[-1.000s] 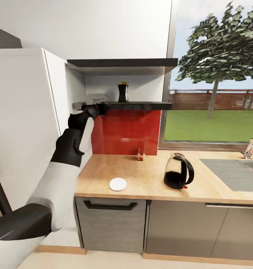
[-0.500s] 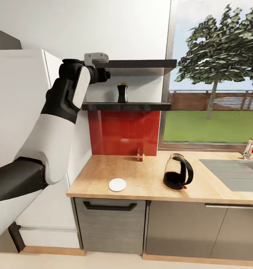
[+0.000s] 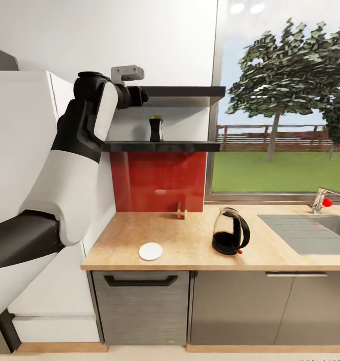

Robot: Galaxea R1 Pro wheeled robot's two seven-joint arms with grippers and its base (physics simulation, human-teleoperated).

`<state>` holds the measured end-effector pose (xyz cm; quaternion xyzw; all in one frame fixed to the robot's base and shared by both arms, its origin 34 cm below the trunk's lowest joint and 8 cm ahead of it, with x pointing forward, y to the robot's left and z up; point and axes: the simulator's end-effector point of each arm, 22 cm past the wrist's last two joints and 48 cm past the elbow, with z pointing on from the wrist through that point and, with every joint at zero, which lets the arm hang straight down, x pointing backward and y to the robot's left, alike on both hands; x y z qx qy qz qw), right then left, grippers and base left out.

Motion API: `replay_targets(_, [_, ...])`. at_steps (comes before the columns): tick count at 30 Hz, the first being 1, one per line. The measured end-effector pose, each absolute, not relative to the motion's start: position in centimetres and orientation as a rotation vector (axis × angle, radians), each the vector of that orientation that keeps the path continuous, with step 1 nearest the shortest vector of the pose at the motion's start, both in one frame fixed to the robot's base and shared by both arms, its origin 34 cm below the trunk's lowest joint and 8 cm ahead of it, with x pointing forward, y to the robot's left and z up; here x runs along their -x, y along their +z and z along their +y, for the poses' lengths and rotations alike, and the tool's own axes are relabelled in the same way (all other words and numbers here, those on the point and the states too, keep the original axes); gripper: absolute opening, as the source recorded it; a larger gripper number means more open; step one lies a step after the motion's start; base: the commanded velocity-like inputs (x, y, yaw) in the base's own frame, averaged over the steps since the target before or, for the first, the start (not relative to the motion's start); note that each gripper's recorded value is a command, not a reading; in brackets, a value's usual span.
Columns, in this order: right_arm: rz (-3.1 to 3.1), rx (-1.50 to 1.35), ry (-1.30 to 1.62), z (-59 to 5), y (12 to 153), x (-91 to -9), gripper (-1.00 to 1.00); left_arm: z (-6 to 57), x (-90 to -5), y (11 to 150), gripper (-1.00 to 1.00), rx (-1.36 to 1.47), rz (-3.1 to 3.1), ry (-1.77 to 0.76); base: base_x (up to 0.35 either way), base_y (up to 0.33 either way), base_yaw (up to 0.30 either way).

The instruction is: Set up a coffee station on the kitchen countertop: keep the coffee maker on the countertop, move the bottle of coffee from the kitchen shelf to the counter next to the coffee maker, place a paper coffee filter on top of the coffee maker, put the saucer next to the coffee maker with the coffee cup on the saucer, and place the electric kettle next to the coffee maker.

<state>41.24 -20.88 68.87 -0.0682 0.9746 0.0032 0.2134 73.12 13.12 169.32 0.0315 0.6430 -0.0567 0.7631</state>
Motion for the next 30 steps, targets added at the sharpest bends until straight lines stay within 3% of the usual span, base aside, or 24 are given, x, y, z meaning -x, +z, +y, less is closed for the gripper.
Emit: replay_targets(30, [2.693, 0.190, 0.010, -20.9, 69.2, -41.8, 1.00, 12.0, -81.5, 150.6, 1.00, -0.084, 1.735, -0.152, 0.000, 0.000, -0.011])
